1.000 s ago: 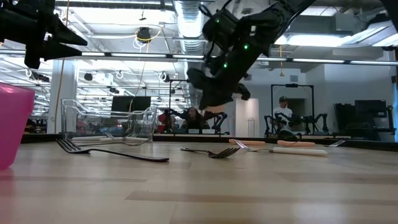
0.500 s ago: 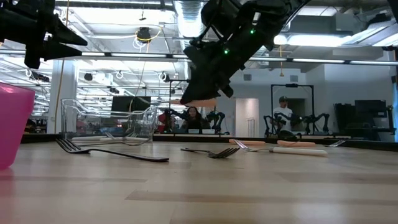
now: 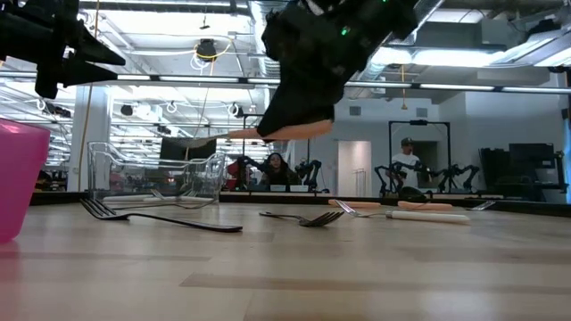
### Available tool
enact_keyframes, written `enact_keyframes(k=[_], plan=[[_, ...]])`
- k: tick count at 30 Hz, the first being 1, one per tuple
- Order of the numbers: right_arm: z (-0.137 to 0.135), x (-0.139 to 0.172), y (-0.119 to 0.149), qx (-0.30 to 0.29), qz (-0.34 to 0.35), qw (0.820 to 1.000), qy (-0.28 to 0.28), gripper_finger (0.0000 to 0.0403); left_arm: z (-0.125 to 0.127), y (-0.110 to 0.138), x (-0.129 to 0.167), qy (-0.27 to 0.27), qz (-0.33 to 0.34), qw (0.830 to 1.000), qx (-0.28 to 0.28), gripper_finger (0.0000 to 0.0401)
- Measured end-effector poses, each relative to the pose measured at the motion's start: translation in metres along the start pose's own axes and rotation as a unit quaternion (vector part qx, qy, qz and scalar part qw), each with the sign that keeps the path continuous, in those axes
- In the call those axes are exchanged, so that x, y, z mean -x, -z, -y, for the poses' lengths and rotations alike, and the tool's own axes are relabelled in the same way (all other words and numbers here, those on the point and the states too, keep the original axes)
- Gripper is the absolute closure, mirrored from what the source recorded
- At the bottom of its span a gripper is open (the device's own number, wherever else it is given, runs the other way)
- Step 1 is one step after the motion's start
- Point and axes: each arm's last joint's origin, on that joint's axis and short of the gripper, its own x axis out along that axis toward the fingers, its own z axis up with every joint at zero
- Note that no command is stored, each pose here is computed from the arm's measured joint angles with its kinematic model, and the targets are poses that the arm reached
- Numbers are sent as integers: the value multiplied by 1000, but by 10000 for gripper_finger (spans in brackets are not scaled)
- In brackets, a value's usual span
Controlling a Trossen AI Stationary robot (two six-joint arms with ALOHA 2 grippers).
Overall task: Sort silverware by color (type)
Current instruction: Put the orange fork into the yellow bin
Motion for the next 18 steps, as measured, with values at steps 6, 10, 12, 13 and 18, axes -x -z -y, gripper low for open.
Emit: enact_keyframes(k=[6,10,12,13,18], plan=[[-37,13,5,12,-64,998,-12,308,0,0,0,0,0,1000,0,223],[-57,25,6,1,-96,995,-10,308,0,0,0,0,0,1000,0,223],[-63,30,8,-9,-116,993,-4,308,0,0,0,0,0,1000,0,223],[-66,31,9,-12,-122,993,0,308,0,0,0,0,0,1000,0,223],[-86,51,19,-10,-107,994,28,308,0,0,0,0,0,1000,0,223]])
